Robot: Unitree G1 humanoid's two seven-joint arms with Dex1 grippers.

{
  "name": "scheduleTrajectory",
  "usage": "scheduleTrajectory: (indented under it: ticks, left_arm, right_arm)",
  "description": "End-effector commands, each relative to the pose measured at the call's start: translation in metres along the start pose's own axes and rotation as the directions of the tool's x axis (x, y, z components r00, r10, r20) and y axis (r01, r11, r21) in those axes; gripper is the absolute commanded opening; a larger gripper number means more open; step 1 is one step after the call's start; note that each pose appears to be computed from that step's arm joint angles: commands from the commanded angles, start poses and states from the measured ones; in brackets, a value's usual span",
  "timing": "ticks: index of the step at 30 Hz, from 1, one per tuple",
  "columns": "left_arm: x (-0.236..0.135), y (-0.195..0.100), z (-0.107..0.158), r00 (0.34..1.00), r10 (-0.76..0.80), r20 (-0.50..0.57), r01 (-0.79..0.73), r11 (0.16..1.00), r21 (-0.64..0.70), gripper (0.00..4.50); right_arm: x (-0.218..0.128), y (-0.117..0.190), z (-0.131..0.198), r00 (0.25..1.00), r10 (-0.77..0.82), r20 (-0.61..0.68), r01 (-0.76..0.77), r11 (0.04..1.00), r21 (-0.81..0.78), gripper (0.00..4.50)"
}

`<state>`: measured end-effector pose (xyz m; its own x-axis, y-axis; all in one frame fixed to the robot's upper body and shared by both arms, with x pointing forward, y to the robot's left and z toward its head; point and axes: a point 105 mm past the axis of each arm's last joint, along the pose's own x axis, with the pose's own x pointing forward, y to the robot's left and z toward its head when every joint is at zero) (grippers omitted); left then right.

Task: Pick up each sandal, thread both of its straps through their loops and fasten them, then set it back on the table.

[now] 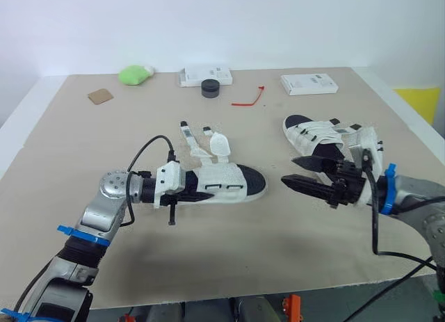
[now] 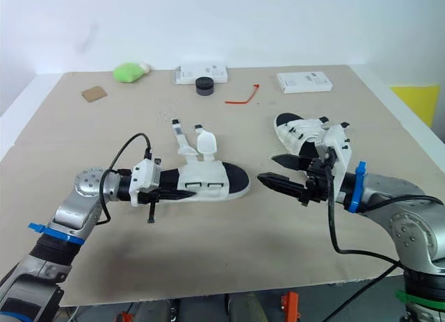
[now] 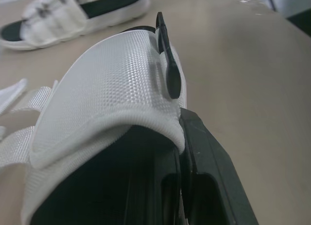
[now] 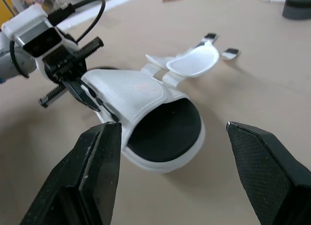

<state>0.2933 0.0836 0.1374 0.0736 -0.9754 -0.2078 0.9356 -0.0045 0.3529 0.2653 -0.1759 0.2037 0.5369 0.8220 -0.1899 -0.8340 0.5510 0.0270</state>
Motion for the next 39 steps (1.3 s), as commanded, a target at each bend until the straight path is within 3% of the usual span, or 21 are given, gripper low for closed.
scheduleTrajectory:
  ticks: [1, 17, 20, 21, 24, 28, 34, 39]
  left_arm:
    - [0.004, -0.003, 0.014, 0.997, -0.064, 0.039, 0.060, 0.994, 0.091, 0.04]
    - [0.015, -0.022, -0.009, 0.992, -0.114, -0.050, 0.115, 0.993, 0.028, 0.04]
    - [0.016, -0.022, -0.011, 0.994, -0.093, -0.055, 0.093, 0.996, 0.004, 0.00]
    - [0.016, -0.021, -0.011, 0.995, -0.084, -0.057, 0.084, 0.996, -0.004, 0.00]
    - [0.022, -0.017, -0.012, 0.998, -0.034, -0.058, 0.032, 0.999, -0.035, 0.00]
    - [0.024, -0.017, -0.011, 0.997, -0.034, -0.064, 0.032, 0.999, -0.039, 0.00]
    - [0.029, -0.018, -0.006, 0.997, -0.055, -0.059, 0.052, 0.997, -0.048, 0.00]
    - [0.028, -0.014, -0.009, 0.997, -0.043, -0.065, 0.039, 0.997, -0.060, 0.00]
  right_arm:
    - [-0.006, 0.012, 0.006, 0.999, 0.037, -0.018, -0.038, 0.998, -0.051, 3.75]
    - [-0.004, 0.012, -0.005, 0.992, 0.073, -0.100, -0.080, 0.994, -0.069, 3.75]
    - [-0.004, 0.012, -0.005, 0.992, 0.081, -0.097, -0.088, 0.994, -0.065, 2.86]
    - [-0.004, 0.011, -0.006, 0.992, 0.083, -0.096, -0.089, 0.994, -0.064, 2.27]
    - [-0.005, 0.012, -0.007, 0.991, 0.092, -0.094, -0.098, 0.993, -0.059, 1.66]
    - [-0.005, 0.013, -0.007, 0.991, 0.099, -0.092, -0.105, 0.993, -0.056, 0.01]
    - [0.002, 0.015, -0.013, 0.982, 0.146, -0.122, -0.154, 0.986, -0.058, 0.01]
    - [0.019, 0.008, -0.038, 0.950, 0.180, -0.256, -0.207, 0.975, -0.081, 0.01]
